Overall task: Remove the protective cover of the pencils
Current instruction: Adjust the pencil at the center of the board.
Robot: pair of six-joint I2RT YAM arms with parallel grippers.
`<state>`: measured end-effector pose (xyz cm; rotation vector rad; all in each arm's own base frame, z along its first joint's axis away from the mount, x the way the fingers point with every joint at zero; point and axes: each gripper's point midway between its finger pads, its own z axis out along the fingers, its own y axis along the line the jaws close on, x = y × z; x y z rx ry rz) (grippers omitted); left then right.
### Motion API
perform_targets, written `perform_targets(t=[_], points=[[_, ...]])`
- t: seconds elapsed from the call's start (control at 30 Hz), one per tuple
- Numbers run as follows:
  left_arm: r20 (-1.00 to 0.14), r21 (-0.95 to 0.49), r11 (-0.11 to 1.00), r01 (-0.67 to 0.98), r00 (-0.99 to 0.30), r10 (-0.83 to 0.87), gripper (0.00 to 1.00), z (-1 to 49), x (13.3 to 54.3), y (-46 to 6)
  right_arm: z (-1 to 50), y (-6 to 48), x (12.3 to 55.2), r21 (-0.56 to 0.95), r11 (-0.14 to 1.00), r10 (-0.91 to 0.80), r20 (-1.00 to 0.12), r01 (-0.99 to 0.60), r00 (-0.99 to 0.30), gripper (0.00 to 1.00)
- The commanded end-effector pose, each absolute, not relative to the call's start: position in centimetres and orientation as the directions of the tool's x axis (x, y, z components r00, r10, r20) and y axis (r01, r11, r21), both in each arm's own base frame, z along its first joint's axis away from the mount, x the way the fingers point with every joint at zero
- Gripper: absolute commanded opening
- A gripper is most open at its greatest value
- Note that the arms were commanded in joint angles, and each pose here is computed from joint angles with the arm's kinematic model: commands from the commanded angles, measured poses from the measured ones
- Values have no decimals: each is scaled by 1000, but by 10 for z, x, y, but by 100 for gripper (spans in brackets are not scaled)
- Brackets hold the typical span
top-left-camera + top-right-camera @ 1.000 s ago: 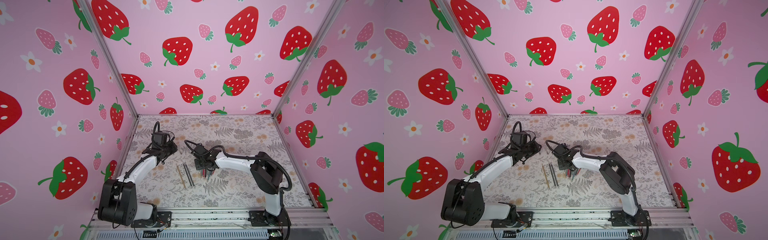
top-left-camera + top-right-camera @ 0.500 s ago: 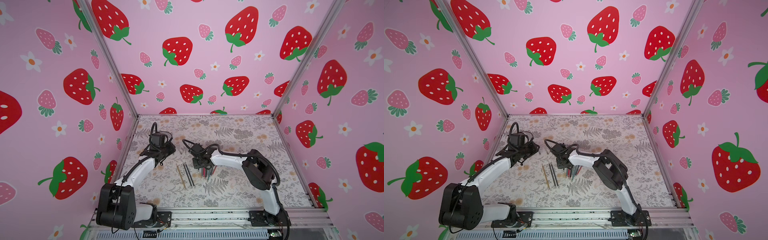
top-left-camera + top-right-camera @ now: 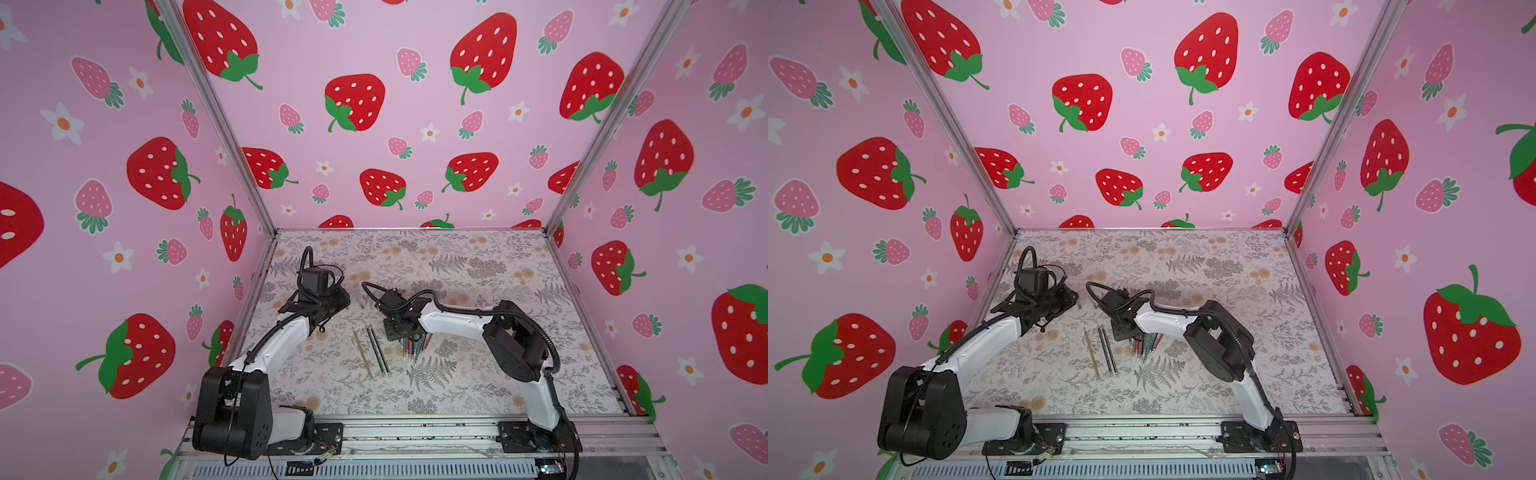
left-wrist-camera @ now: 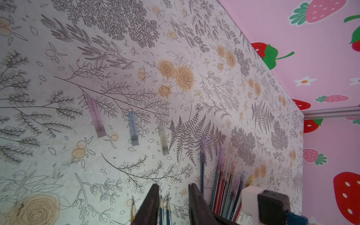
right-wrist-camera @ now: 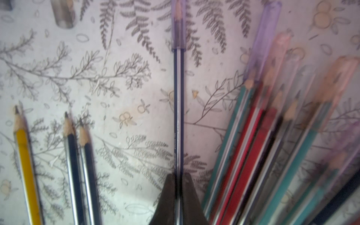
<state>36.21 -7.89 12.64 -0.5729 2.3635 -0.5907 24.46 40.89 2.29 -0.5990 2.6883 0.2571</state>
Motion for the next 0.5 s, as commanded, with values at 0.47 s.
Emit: perform_targets(t=[0.47], points=[[-526,-586,787,-190,-650,-549,30,150,347,-77,-5,392,180,36,873,-456,-293,-486,-840,3]])
